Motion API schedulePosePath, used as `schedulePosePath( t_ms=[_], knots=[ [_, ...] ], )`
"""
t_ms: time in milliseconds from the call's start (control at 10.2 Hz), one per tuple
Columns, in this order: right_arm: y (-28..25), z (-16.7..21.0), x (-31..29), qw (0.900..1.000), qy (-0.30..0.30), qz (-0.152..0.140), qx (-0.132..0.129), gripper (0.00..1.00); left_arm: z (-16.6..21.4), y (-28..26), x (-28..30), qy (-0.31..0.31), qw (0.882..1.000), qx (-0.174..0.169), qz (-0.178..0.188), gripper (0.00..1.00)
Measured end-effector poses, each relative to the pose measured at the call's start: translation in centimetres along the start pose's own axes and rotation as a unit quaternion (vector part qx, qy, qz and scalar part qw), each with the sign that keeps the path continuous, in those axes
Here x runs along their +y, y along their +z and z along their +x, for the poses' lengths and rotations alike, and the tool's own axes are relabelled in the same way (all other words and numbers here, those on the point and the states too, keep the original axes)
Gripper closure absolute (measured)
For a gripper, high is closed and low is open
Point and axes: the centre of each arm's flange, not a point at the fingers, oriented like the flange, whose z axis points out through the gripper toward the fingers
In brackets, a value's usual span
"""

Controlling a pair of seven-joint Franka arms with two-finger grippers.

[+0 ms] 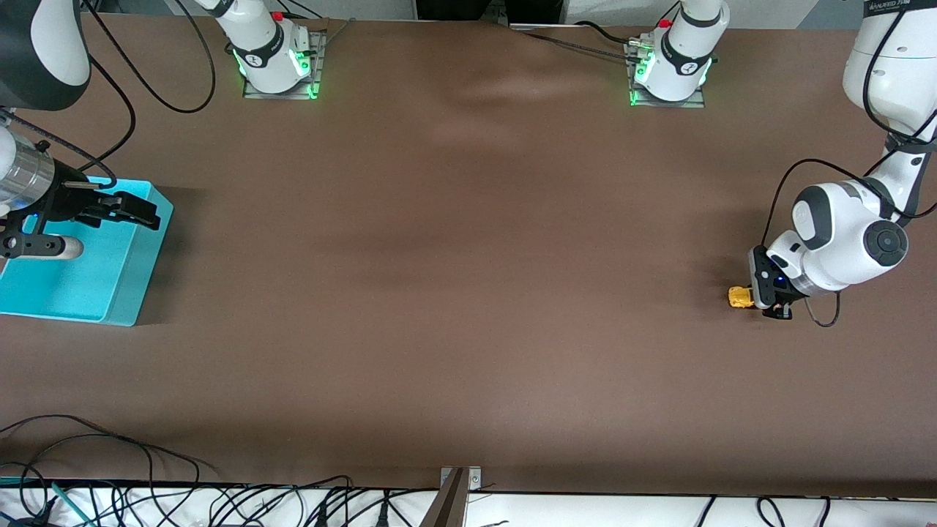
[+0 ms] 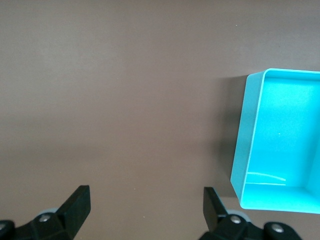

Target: Wind up and store yellow beetle car

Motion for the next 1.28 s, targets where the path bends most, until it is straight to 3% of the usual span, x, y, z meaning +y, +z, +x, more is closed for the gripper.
schedulePosePath(
  t_ms=[981, 1079, 1276],
  knots=[
    [0.0, 0.0, 0.0, 1.0, 0.0, 0.0, 0.0, 0.0, -1.5, 0.0, -0.1, 0.005, 1.0, 0.0, 0.003, 0.55],
    [0.0, 0.0, 0.0, 1.0, 0.0, 0.0, 0.0, 0.0, -1.6, 0.7, -0.1, 0.004, 1.0, 0.002, 0.003, 0.45],
    [0.0, 0.0, 0.0, 1.0, 0.0, 0.0, 0.0, 0.0, -1.7, 2.5, -0.4, 0.003, 1.0, 0.009, 0.002, 0.17]
  ],
)
